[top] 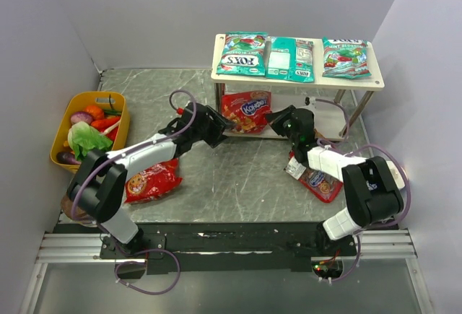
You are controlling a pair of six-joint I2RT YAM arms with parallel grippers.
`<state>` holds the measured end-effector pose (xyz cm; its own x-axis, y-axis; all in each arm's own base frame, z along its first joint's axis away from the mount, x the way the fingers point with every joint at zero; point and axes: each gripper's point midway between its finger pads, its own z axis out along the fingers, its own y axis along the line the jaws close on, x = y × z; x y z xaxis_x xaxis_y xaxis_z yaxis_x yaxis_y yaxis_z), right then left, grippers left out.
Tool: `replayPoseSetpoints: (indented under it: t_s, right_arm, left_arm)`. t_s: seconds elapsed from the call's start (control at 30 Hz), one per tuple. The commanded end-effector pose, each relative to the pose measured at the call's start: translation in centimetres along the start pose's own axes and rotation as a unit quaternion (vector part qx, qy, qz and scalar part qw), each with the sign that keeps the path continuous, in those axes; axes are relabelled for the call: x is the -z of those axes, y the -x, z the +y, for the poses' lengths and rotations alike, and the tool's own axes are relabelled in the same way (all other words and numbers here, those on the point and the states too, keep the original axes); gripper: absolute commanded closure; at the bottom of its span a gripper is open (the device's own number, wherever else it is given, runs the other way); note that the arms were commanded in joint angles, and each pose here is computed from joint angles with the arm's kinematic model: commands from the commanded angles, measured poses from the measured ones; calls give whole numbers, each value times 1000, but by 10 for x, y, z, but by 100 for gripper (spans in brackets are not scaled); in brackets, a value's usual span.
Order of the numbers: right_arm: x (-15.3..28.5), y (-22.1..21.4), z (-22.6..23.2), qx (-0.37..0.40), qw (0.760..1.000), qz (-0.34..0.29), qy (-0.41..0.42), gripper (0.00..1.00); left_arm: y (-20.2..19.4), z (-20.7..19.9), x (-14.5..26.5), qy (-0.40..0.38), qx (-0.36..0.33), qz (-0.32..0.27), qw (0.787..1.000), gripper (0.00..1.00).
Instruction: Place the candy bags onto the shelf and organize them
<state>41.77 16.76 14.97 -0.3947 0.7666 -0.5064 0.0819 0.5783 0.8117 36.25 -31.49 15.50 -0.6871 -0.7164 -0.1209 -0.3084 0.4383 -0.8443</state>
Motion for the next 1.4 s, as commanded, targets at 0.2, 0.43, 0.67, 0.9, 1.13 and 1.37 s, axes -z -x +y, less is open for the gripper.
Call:
replayPoseSetpoints:
  t_s: [0.2,0.43,0.67,0.9,1.13,1.37]
  right_arm:
    - [-16,54,24,-26,993,-111,10,100]
    - [15,55,0,-4,991,-127,-37,100]
    - [38,-2,-26,7,997,-33,-69,59]
    - [63,-20,-42,9,994,10,-108,36]
    - [97,15,8,36,997,-31,-62,45]
    - [61,22,40,40,998,-34,-20,50]
  left_arm:
    - [5,15,37,32,-38,-27,998,31]
    - [12,10,53,31,-70,-45,996,29]
    - [20,7,59,32,-94,-65,993,29]
    - [20,7,60,29,-99,-62,993,28]
    - [26,5,69,27,-105,-75,991,28]
    - [32,2,81,23,-115,-83,990,28]
